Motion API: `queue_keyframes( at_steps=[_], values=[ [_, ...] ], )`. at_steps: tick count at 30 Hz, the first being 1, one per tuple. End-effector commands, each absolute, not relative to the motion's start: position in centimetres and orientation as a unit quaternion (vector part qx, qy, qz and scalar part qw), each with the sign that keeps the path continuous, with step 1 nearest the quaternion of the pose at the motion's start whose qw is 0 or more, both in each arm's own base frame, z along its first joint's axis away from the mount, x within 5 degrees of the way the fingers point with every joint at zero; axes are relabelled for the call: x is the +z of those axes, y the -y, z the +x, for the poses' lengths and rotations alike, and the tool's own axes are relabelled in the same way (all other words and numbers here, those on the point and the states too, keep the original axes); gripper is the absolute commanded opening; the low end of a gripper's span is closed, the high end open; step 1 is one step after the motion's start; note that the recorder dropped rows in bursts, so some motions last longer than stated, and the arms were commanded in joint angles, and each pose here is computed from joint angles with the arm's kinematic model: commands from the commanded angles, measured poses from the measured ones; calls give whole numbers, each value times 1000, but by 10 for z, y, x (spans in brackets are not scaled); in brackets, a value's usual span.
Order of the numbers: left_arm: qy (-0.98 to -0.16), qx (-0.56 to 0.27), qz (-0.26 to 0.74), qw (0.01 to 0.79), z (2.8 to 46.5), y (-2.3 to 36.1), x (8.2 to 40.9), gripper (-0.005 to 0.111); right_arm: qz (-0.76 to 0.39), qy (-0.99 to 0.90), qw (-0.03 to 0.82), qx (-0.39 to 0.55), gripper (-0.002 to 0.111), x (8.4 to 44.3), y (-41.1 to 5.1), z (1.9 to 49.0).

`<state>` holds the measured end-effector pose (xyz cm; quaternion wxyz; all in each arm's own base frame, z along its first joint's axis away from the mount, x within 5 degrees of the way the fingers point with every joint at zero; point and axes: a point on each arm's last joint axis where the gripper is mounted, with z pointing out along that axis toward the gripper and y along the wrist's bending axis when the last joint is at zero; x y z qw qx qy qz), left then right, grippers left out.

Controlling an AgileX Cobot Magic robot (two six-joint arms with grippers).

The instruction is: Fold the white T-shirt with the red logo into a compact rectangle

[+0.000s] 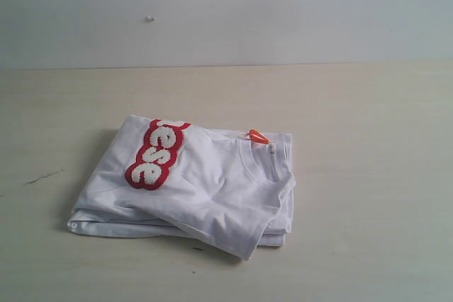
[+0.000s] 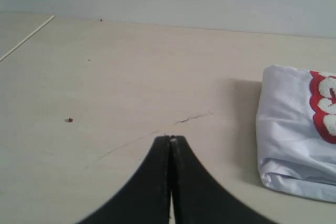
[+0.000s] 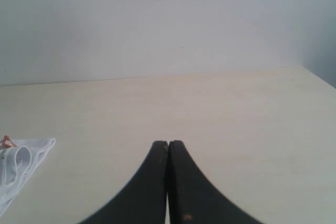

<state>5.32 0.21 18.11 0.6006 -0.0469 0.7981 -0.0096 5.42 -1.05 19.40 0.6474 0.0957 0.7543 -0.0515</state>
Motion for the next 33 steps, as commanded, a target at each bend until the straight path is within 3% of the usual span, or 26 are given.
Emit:
queue_keyframes(
  at_steps=[1,33],
  values=[
    [-793,-14,-50,606,53,-2,181,0,100,-757,643,-57,0,190,12,54],
    [-793,-14,-50,606,53,-2,181,0,108,-781,612,-63,0,183,13,52]
  ],
)
